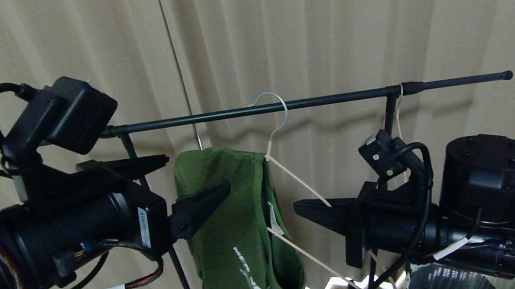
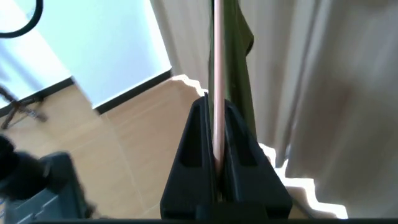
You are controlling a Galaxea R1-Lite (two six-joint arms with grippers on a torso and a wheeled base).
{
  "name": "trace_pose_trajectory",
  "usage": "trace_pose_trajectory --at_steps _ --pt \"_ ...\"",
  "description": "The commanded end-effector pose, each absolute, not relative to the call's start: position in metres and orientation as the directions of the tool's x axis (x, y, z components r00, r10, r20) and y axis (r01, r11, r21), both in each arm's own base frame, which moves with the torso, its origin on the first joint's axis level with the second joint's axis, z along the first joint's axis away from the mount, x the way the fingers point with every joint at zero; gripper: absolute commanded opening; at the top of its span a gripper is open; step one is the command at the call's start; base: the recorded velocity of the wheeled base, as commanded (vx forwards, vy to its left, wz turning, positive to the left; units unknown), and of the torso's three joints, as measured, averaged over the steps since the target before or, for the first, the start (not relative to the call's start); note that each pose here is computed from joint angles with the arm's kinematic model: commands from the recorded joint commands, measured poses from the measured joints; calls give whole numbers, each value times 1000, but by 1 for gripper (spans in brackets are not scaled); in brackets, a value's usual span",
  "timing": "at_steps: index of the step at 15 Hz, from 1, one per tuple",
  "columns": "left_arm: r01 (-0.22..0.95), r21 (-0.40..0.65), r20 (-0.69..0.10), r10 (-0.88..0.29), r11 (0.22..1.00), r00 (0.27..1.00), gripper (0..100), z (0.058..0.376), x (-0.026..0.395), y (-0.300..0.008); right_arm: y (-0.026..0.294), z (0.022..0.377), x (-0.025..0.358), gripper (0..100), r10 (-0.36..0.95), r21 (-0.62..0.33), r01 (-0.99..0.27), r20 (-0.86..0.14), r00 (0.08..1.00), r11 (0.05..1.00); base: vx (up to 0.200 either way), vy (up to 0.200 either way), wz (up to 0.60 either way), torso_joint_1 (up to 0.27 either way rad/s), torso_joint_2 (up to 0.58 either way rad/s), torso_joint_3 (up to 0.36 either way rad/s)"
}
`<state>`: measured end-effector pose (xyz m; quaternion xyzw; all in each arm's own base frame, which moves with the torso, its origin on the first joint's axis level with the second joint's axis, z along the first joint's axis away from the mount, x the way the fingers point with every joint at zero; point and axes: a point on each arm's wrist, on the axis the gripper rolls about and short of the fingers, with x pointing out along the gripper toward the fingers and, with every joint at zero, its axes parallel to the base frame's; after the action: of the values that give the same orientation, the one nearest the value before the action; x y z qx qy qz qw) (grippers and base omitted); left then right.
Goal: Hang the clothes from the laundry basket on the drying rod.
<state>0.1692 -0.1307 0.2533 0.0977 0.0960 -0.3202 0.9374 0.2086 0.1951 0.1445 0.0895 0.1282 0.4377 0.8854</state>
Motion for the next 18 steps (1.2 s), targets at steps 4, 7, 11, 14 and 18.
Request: trace_pose_trajectory --at_steps 4,7,11,14,18 --pt "649 405 -157 -650 644 743 100 261 191 -88 167 174 201 0 788 203 -761 -150 598 616 0 0 0 0 0 0" --pt "678 513 -198 -697 526 690 100 247 189 -89 167 171 199 0 827 158 -814 -177 534 559 0 0 0 0 0 0" --pt "693 548 -263 -690 468 674 100 230 204 -96 168 169 195 0 860 165 -847 -179 478 505 0 0 0 0 0 0" --pt "670 585 -240 -692 457 681 100 229 216 -101 172 168 187 0 885 170 -872 -178 431 459 0 0 0 0 0 0" --pt "630 645 -214 -689 434 693 100 222 232 -106 181 172 180 0 915 168 -903 -161 369 394 0 0 0 0 0 0"
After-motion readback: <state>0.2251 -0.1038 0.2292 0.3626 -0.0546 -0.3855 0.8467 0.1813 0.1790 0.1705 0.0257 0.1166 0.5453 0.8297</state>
